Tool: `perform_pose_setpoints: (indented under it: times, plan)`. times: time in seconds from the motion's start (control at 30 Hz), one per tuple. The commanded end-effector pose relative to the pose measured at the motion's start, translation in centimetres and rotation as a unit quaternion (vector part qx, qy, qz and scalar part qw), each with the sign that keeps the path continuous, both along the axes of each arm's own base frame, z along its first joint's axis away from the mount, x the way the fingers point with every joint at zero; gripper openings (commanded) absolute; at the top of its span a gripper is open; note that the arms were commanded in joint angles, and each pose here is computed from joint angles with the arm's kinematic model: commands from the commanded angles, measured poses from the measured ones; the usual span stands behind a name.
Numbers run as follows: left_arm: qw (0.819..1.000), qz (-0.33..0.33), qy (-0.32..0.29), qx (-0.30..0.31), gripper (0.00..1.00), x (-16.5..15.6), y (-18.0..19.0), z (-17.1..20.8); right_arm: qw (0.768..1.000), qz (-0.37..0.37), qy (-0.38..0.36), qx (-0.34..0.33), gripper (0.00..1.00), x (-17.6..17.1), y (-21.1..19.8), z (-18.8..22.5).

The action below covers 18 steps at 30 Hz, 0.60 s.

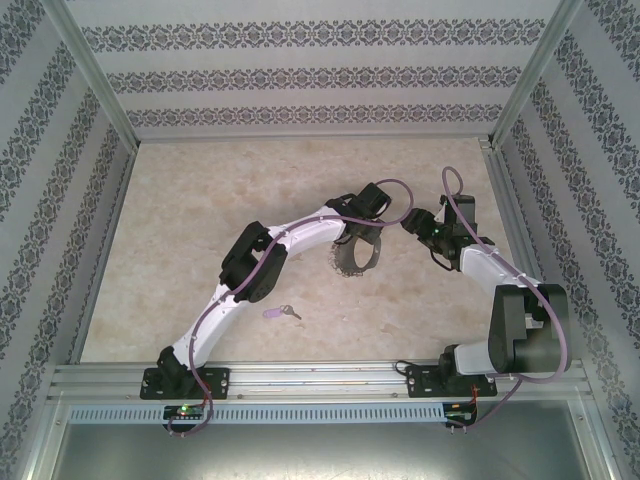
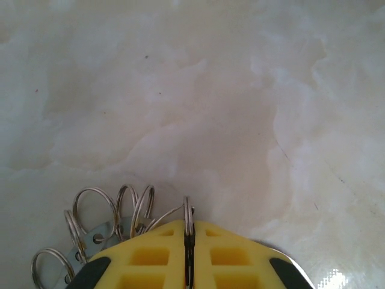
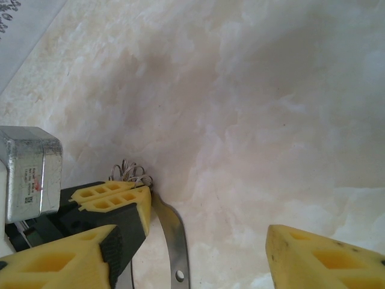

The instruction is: Put the keys on the keyring

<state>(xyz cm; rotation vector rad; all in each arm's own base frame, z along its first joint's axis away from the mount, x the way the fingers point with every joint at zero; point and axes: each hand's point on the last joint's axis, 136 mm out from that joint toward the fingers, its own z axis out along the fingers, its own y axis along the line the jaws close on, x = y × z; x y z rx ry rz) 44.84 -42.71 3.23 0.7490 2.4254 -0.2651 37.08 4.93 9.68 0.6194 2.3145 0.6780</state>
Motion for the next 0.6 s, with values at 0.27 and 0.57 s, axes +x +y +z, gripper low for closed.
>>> perform_pose_setpoints:
  times: [0.27, 0.57]
  plan:
    - [0.997, -0.052, -0.054, -0.031, 0.0, -0.5, -1.4, 4.8, 0.999, -0.047, -0.022, -0.016, 0.98, 0.3, -1.8, 1.7]
    - [0.989, -0.094, -0.109, -0.033, 0.0, -2.8, 1.1, 10.4, 0.997, -0.009, -0.064, 0.035, 0.95, 0.0, 0.4, 3.9]
